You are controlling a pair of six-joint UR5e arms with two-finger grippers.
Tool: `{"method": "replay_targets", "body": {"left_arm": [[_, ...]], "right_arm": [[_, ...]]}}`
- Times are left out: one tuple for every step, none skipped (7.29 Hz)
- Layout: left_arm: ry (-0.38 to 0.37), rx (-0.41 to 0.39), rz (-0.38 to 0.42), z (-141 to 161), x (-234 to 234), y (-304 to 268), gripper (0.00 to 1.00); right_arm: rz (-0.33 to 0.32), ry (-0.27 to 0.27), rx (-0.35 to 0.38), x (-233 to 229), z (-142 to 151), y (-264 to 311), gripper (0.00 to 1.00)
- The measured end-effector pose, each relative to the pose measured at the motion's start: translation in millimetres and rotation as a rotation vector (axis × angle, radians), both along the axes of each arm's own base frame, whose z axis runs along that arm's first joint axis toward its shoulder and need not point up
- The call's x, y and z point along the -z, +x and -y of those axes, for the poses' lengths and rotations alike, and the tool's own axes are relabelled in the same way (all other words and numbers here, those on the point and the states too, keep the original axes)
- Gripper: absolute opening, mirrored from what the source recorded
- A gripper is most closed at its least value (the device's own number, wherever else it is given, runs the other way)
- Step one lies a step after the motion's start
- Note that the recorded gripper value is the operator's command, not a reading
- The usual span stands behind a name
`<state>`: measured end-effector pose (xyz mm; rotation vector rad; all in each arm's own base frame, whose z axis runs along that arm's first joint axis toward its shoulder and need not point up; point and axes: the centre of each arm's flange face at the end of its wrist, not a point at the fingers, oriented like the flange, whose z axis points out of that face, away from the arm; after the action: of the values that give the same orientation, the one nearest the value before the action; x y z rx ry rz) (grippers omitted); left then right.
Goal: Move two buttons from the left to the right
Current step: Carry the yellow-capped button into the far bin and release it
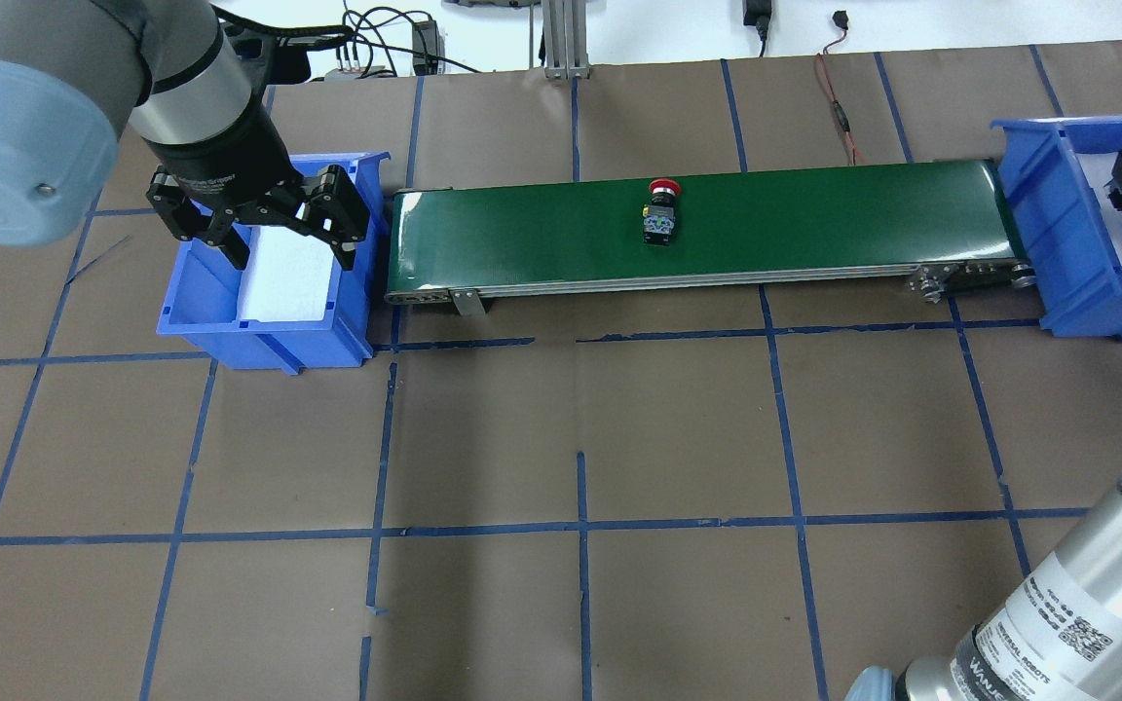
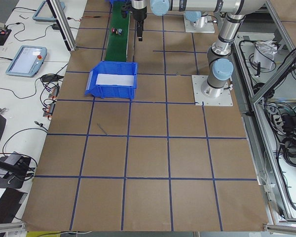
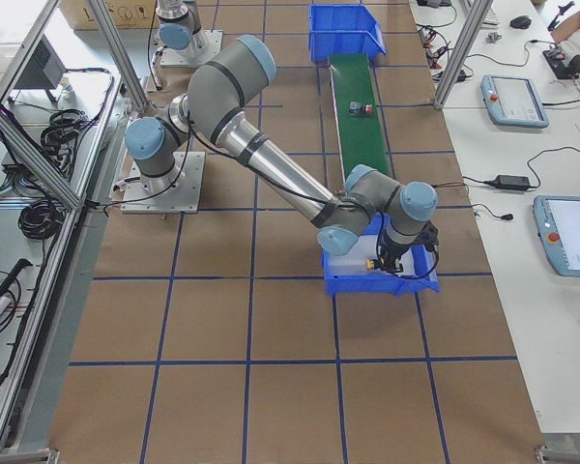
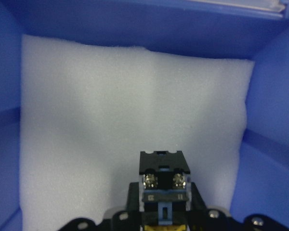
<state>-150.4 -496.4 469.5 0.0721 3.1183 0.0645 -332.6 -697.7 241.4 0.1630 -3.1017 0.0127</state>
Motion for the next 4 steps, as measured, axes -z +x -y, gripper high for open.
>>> {"method": "replay_targets", "body": {"left_arm": [[0.000, -0.001, -0.001, 0.5, 0.3, -0.2, 1.00], [-0.001, 0.001, -0.002, -1.0, -0.3, 0.0, 1.00], [-0.003, 0.001, -0.002, -1.9, -1.2, 0.3, 1.00], [-0.004, 0.001, -0.002, -2.5, -1.6, 0.6, 1.00]], "right_arm": [[-0.009, -0.011, -0.002, -10.5, 1.9, 0.0, 1.00], [-0.016, -0.021, -0.003, -28.3, 4.6, -0.1, 1.00], [-0.010, -0.013, -0.005, -53.2, 7.2, 2.0, 1.00], [0.008, 0.011, -0.014, -83.9, 8.4, 12.3, 1.00]]}}
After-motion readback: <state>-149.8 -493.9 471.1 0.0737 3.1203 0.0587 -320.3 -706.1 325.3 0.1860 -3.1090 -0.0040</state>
